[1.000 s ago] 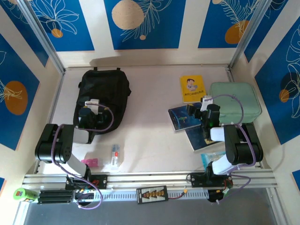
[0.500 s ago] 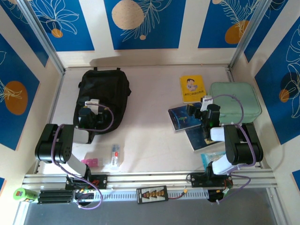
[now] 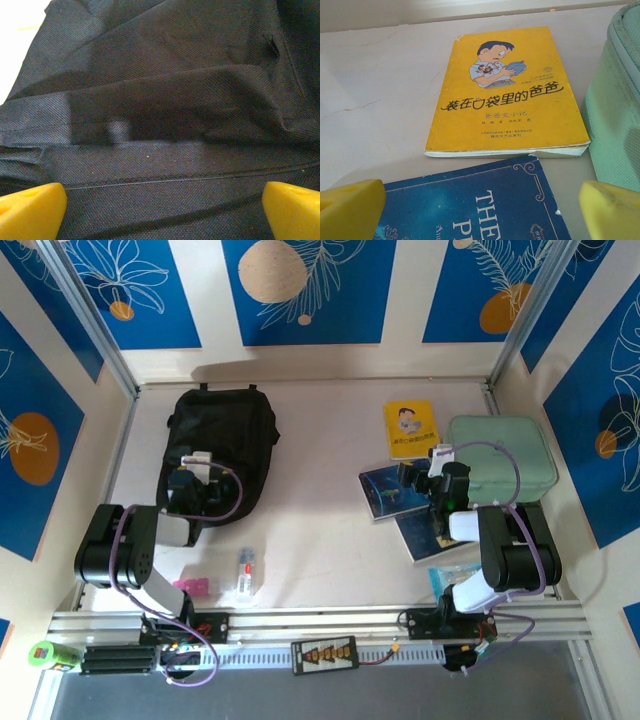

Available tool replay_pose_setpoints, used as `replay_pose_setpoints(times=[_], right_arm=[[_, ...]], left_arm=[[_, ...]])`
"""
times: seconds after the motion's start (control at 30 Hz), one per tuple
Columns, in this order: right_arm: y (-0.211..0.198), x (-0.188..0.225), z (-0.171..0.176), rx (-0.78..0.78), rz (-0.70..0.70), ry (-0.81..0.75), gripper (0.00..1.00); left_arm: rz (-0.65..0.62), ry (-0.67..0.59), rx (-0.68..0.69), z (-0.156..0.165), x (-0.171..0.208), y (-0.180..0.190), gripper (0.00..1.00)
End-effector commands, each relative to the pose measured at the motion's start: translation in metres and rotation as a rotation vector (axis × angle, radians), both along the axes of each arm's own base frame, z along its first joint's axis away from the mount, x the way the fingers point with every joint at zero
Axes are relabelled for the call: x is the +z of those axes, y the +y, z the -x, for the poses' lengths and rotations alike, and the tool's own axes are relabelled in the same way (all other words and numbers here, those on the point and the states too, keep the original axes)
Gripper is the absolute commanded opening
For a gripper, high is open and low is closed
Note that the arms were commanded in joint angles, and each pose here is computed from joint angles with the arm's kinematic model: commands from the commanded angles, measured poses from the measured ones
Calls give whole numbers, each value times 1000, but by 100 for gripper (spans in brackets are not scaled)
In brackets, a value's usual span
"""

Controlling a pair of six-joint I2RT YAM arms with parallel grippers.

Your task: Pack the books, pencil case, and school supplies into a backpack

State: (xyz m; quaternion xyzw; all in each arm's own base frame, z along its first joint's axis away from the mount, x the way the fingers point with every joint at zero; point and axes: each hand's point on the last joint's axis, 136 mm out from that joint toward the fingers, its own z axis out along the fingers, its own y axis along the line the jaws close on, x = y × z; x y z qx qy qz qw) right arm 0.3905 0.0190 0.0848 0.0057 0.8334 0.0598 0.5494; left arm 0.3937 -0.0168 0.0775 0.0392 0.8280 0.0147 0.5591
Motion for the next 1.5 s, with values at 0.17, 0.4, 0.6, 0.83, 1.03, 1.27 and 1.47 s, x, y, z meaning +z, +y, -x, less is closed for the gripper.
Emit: replay_pose_setpoints(times=[0.17,0.4,0.6,0.83,1.03,1.27,1.47], right_arm=[[4,32,1,11,3,-47,100],[18,72,17,-24,-7,-33,99],[59,87,24,27,-166,141,99],[120,88,11,117,-378,333,100],[172,67,-6,202,-460,506,93],[204,44,-4,225,-472,601,92],[209,28,4,214,-522,653,92]], left_arm=[[-3,-105,35,6,28,5,100],[36,-118,156,28,76,24,100],[186,-29,263,52,119,32,100],[430,194,122,32,130,-15,100],[590,349,76,-22,108,-45,100],[648,447,87,-93,76,-60,100],[627,567,60,-127,35,-88,96]])
